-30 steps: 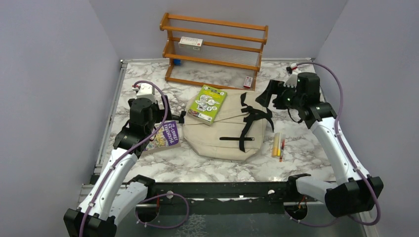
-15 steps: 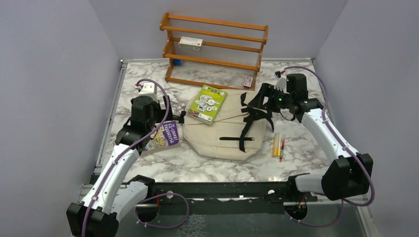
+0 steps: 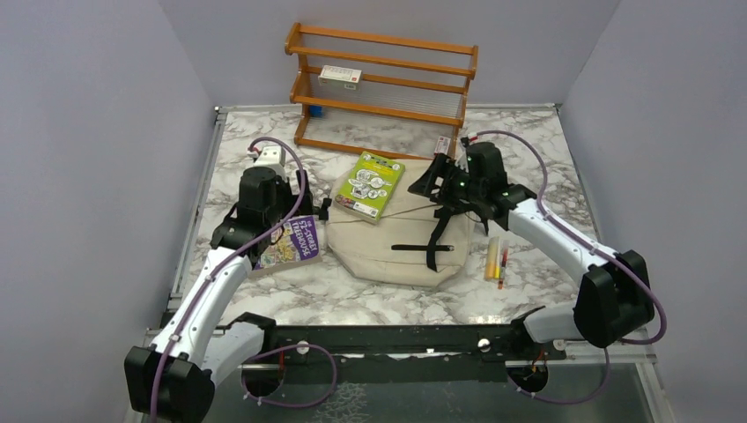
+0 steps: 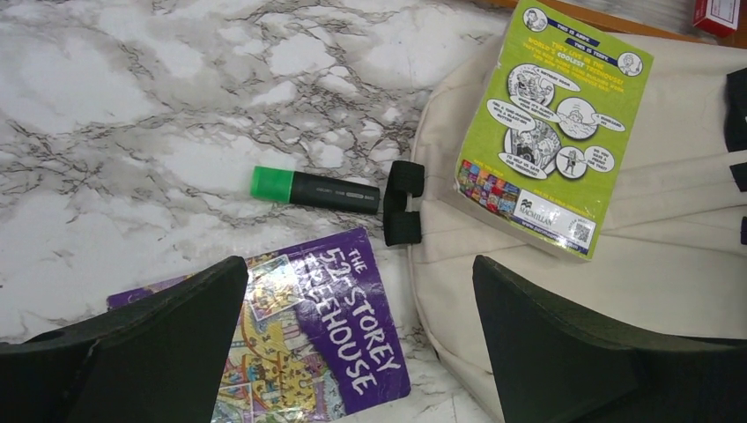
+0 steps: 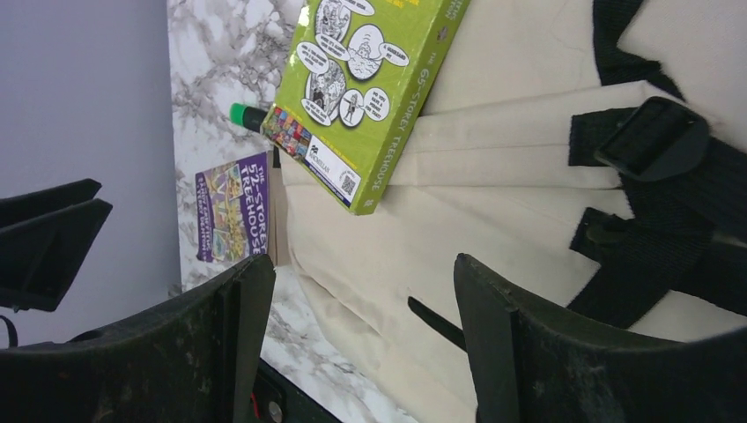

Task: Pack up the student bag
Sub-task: Pick up the book from the center of the board.

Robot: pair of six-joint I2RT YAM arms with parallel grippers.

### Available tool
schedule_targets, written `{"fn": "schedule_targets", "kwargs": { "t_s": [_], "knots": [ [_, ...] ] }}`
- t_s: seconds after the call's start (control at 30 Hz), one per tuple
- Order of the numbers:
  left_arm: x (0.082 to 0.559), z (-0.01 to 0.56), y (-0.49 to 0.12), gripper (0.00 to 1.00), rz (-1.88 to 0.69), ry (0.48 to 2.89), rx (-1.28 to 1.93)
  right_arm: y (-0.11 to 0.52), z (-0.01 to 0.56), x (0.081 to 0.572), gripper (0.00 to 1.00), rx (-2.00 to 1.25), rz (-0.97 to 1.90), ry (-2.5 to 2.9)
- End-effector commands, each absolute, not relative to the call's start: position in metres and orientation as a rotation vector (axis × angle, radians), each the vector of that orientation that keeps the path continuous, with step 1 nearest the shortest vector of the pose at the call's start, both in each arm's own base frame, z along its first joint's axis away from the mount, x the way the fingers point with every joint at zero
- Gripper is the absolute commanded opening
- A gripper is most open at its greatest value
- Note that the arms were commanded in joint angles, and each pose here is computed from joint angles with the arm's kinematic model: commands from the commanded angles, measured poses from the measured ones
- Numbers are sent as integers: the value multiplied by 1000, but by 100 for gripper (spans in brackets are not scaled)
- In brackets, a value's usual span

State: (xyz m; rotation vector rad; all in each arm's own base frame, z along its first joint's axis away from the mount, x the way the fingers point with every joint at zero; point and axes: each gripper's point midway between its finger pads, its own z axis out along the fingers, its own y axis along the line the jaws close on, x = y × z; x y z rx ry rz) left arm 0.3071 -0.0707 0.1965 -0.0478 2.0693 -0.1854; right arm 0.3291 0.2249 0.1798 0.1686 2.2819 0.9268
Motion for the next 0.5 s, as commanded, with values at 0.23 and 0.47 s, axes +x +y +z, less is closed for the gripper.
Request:
{"fn": "schedule_targets", "kwargs": {
  "t_s": [0.23,0.47],
  "knots": [
    [379,215,-122,99,-433,2035,-52,278,152,370,79,401,930,2254],
    [424,171,-150,99,-525,2127,-11,299,123,390,79,447,927,2300]
  ]
}}
